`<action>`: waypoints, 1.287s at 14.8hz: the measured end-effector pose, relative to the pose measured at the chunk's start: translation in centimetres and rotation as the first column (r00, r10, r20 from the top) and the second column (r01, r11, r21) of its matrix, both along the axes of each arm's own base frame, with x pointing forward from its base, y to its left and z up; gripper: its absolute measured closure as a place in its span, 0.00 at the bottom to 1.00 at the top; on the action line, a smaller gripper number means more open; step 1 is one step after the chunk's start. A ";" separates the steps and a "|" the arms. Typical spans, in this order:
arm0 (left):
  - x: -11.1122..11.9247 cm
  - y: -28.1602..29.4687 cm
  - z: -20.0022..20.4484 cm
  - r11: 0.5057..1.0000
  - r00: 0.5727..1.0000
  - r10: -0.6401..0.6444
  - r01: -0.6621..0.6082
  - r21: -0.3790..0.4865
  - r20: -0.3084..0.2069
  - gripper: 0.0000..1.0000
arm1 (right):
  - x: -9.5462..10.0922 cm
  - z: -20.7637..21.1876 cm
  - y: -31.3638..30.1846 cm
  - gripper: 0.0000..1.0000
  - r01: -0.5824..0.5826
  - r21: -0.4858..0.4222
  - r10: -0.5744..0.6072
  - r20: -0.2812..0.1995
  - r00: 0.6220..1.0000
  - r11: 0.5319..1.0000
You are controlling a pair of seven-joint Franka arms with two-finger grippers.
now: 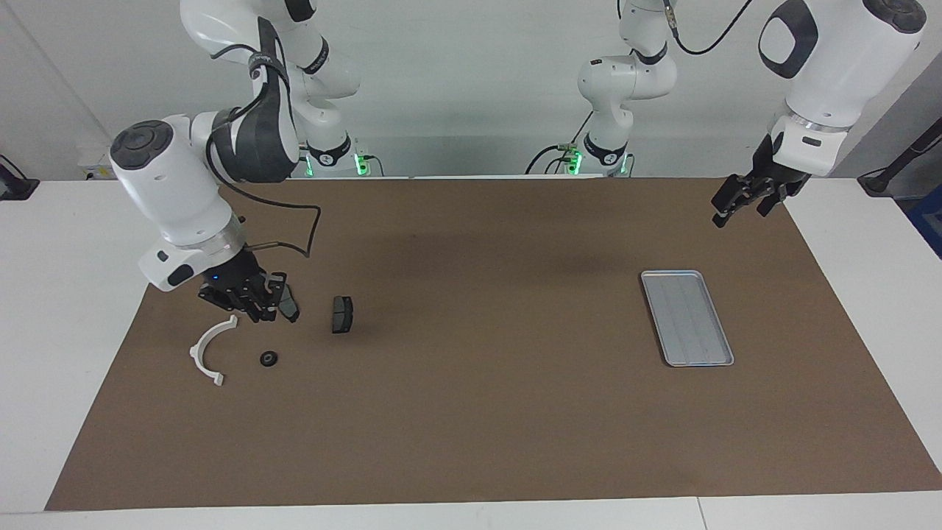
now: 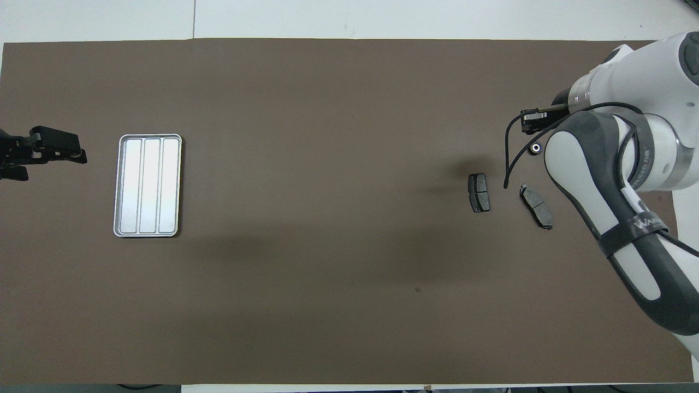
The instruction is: Place bearing gear from tray to pile
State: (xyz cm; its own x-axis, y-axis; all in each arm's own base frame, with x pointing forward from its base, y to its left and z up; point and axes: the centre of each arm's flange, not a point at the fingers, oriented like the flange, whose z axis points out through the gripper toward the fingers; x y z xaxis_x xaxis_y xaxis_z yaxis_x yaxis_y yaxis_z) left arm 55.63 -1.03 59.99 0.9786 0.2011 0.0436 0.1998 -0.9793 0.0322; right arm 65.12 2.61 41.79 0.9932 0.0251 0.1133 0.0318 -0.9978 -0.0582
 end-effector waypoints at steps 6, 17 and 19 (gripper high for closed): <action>0.0 0.0 0.0 1.000 1.000 0.000 0.000 0.000 0.000 0.00 | -1.1 -4.2 -0.1 0.76 0.007 -0.004 -0.007 0.009 1.000 1.000; 0.0 0.0 0.0 1.000 1.000 0.000 0.000 0.000 0.000 0.00 | -0.7 -10.7 -0.2 0.76 0.013 -0.008 -0.013 0.016 1.000 1.000; 0.0 0.0 0.0 1.000 1.000 0.000 0.000 0.000 0.000 0.00 | -0.5 -11.4 -0.2 0.76 0.014 -0.009 -0.014 0.024 1.000 1.000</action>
State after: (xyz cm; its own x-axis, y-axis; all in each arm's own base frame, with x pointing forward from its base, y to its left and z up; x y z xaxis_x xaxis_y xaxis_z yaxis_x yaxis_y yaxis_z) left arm 55.63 -1.03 59.99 0.9786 0.2011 0.0436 0.1998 -0.9793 0.0322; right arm 64.60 2.45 30.40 0.9905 0.0122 0.1371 0.0191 -0.9986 -0.0488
